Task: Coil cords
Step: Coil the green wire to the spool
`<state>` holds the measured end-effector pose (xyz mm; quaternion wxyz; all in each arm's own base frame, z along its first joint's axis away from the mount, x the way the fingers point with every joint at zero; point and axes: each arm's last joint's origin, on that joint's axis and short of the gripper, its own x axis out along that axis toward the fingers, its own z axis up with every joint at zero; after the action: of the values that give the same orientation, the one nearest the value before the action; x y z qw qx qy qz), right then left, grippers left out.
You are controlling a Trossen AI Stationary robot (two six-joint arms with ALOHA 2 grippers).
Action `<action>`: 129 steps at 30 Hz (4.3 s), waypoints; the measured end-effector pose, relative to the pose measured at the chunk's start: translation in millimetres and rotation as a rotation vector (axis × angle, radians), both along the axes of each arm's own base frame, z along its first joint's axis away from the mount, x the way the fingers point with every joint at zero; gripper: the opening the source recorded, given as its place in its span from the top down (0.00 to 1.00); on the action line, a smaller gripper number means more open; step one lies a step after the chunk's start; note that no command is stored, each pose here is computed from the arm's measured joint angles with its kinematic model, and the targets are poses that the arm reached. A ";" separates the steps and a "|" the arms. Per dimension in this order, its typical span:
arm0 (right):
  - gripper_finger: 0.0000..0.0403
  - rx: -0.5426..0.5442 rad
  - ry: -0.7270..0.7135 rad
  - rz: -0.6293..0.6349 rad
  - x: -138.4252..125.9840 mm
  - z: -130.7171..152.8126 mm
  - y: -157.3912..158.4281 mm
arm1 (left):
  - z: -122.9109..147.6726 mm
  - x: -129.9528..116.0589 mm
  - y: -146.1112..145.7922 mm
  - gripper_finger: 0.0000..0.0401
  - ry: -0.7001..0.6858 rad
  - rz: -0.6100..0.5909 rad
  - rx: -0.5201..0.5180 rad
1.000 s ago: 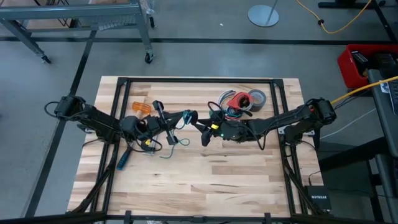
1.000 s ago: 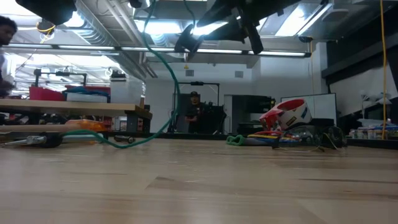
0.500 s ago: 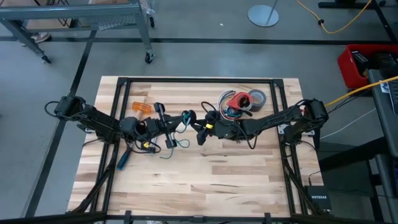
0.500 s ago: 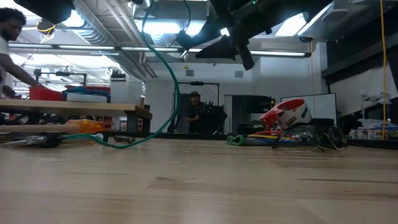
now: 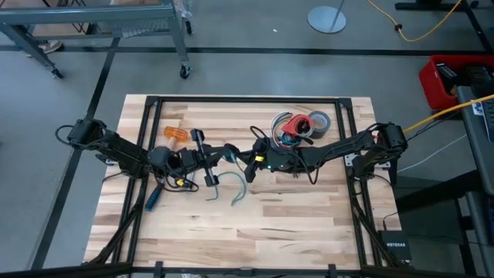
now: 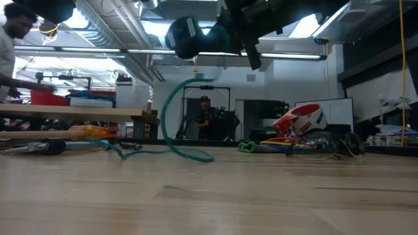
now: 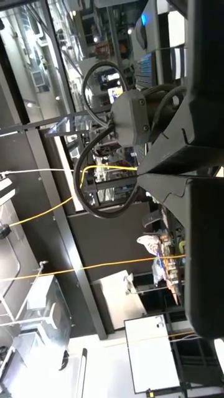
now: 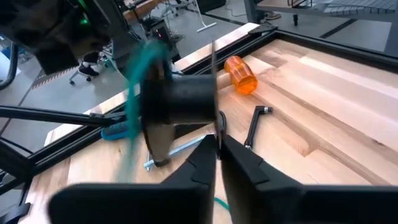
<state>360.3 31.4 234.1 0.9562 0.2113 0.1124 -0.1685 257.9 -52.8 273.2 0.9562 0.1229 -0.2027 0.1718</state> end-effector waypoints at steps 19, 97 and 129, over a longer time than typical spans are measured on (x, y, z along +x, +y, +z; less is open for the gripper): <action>0.92 0.005 0.000 0.019 0.2 0.0 0.6 | -0.3 0.1 0.0 1.00 0.003 0.000 0.001; 1.00 -0.257 -0.036 0.619 -57.7 73.5 8.6 | -26.8 -2.2 -24.3 0.75 0.349 -0.359 -0.199; 0.79 -0.257 -0.073 0.624 -36.2 57.3 11.4 | -24.5 -0.5 -16.6 1.00 0.326 -0.305 -0.183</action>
<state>324.1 42.8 291.4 0.9839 0.0503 0.1150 0.1272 257.4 -69.4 248.7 0.9983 0.0299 -0.0454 0.0208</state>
